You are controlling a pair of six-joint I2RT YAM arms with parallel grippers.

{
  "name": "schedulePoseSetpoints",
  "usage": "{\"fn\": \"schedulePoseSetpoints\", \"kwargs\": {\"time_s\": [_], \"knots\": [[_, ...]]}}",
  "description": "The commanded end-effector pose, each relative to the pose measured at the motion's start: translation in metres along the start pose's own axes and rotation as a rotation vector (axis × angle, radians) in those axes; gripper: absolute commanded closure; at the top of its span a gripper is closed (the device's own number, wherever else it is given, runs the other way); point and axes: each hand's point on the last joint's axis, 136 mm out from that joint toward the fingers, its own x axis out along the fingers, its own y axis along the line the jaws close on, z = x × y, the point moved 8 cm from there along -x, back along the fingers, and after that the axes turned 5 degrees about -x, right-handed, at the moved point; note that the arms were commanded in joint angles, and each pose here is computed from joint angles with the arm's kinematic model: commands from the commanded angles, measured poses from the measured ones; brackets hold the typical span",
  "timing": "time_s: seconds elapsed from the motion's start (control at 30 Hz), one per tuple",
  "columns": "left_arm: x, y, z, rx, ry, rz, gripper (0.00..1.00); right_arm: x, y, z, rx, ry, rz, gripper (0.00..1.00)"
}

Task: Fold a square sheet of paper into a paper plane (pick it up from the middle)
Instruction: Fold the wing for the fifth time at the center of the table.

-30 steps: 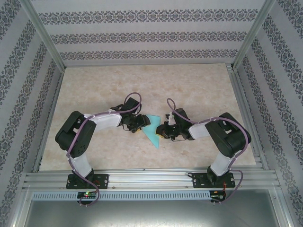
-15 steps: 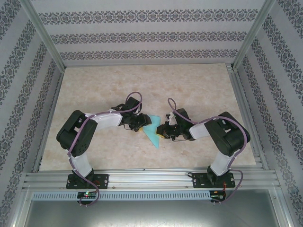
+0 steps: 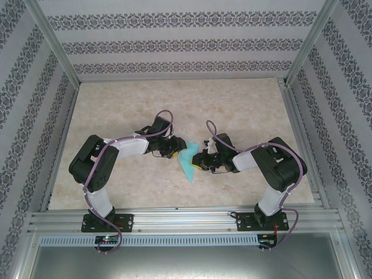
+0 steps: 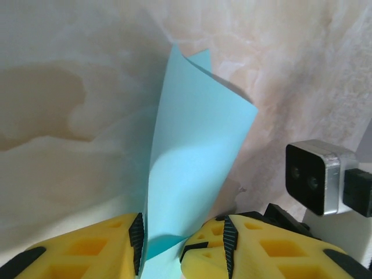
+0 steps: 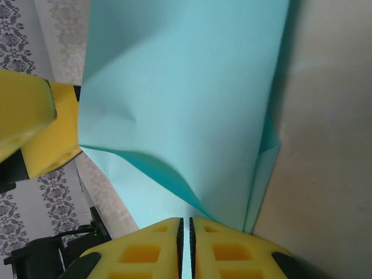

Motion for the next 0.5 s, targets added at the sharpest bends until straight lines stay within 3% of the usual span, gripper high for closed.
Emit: {"fn": "schedulePoseSetpoints", "kwargs": {"time_s": [0.0,0.47], "knots": [[0.004,0.008,0.0067,-0.025,0.018,-0.013,0.56,0.0065,-0.0531,-0.0134,0.082,-0.022,-0.239,0.86],[0.0127,0.0142,0.0143,-0.027,0.109,-0.036,0.6,0.0034,-0.0564,-0.0107,0.045,0.008,-0.226,0.86]]}}
